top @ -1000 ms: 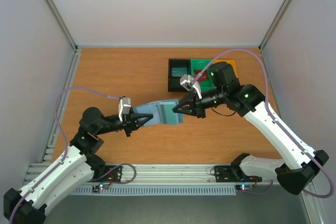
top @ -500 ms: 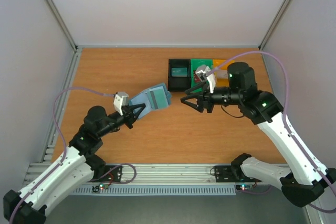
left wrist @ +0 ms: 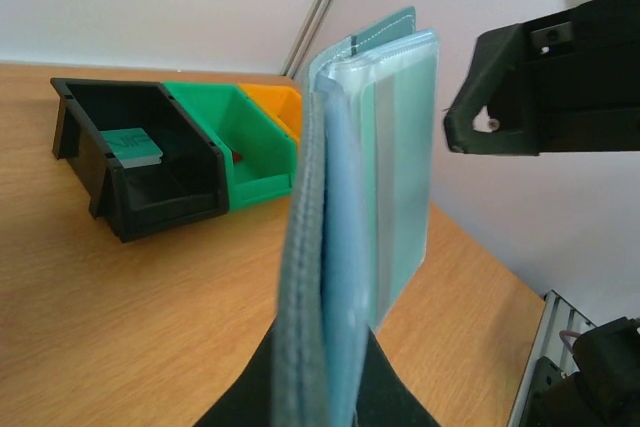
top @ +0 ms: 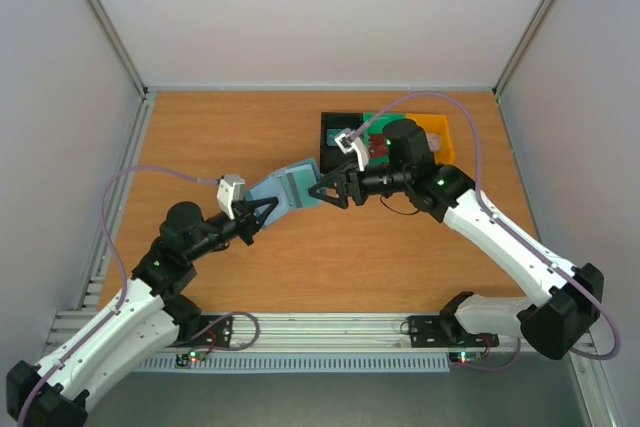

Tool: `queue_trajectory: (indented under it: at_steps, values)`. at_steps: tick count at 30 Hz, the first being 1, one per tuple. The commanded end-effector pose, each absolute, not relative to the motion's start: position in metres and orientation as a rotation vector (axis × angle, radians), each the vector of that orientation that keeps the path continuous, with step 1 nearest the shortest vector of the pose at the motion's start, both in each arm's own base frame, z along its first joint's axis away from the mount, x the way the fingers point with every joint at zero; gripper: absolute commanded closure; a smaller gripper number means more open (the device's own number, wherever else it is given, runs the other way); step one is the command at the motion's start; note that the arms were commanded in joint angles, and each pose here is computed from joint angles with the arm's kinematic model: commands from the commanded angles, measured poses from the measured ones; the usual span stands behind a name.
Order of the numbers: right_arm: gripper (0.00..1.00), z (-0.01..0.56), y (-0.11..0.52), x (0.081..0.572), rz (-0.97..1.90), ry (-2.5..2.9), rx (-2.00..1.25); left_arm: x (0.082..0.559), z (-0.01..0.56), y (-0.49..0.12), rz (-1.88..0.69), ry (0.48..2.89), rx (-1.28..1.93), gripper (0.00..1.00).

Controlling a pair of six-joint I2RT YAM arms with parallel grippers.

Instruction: Take the credit cards out of the card holder

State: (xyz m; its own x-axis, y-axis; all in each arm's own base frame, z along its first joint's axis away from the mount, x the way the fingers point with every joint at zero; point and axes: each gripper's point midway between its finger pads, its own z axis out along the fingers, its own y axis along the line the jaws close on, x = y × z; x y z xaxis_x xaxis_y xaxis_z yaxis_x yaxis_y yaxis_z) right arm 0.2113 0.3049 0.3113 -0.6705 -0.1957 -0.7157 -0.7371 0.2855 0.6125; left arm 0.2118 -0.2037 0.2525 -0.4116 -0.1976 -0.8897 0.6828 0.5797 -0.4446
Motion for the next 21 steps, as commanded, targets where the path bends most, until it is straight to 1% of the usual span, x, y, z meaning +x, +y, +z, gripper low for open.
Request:
queue_trajectory:
  at_steps: [1,7,11,14,17,21]
  values:
    - [0.32,0.317,0.316,0.221,1.421,2.021,-0.815,0.209,0.276,-0.205,-1.064,1.637,0.407,1.00]
    - [0.40,0.312,0.322,0.217,1.485,2.020,-0.832,0.209,0.276,-0.205,-1.066,1.637,0.408,1.00]
    - [0.51,0.314,0.327,0.203,1.527,2.002,-0.892,0.211,0.273,-0.206,-1.064,1.648,0.403,1.00]
    - [0.53,0.314,0.333,0.189,1.547,2.004,-0.963,0.212,0.271,-0.205,-1.058,1.654,0.400,1.00]
    - [0.58,0.312,0.337,0.182,1.504,2.016,-0.997,0.211,0.270,-0.205,-1.057,1.657,0.400,1.00]
    - [0.66,0.306,0.332,0.196,1.387,2.061,-0.928,0.211,0.271,-0.205,-1.061,1.657,0.400,1.00]
